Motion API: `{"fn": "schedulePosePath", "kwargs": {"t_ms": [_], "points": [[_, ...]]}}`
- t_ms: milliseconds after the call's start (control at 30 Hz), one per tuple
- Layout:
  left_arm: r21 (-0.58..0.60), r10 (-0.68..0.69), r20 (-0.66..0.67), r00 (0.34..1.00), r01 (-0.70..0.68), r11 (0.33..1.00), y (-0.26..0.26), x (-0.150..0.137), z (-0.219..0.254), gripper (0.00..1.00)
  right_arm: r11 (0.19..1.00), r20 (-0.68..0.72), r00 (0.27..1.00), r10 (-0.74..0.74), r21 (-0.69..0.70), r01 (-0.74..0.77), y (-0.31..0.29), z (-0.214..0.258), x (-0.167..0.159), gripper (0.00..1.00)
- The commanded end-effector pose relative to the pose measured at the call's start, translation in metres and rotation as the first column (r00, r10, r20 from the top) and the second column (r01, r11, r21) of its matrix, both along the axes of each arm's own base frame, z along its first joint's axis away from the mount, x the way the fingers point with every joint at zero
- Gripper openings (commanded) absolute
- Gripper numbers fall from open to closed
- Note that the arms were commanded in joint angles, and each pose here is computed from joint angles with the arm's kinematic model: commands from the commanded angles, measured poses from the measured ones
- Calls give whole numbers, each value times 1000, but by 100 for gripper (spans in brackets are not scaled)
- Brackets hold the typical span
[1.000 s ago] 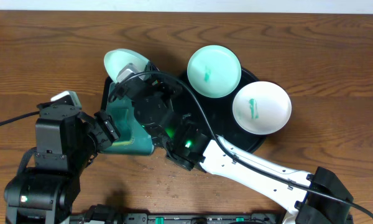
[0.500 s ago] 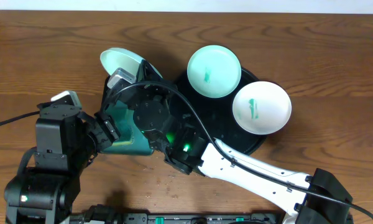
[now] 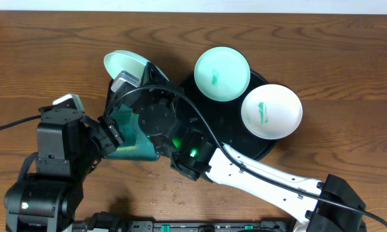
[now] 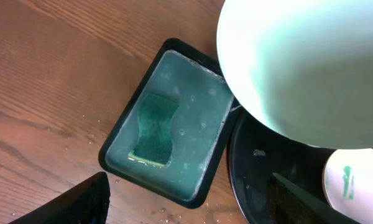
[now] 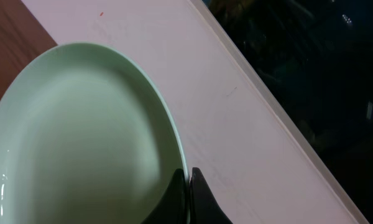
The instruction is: Clean dirty plates on tray and stack at the side
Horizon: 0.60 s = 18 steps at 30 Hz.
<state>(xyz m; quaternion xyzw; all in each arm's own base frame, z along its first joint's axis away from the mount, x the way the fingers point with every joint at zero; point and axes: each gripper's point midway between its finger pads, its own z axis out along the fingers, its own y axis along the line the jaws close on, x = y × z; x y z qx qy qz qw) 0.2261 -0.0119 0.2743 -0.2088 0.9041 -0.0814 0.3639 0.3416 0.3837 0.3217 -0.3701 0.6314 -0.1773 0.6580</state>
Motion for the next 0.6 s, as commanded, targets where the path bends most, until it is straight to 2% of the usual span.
{"fn": "schedulePosePath", "kwargs": {"t_ms": [0,133,233,300,400,500,567], "points": [[2,0,15,1000,0,1000,1,0,6,80,999,12,1000,-4,35,3,0,12,-4,1],[1,0,15,1000,0,1000,1,0,6,80,972,-81,994,-72,216,88,-17,1,11,1],[2,0,15,1000,0,1000,1,0,6,80,884,-285,954,-90,419,209,-36,-36,26,1],[2,0,15,1000,0,1000,1,0,6,80,814,-452,892,-21,510,277,-39,-67,29,1],[2,0,15,1000,0,1000,1,0,6,80,746,-642,739,204,591,307,-23,-98,22,1],[2,0,15,1000,0,1000,1,0,6,80,719,-677,643,357,639,273,-24,-93,25,1],[2,0,15,1000,0,1000,1,0,6,80,677,-684,621,383,666,315,-49,-81,36,1]]}}
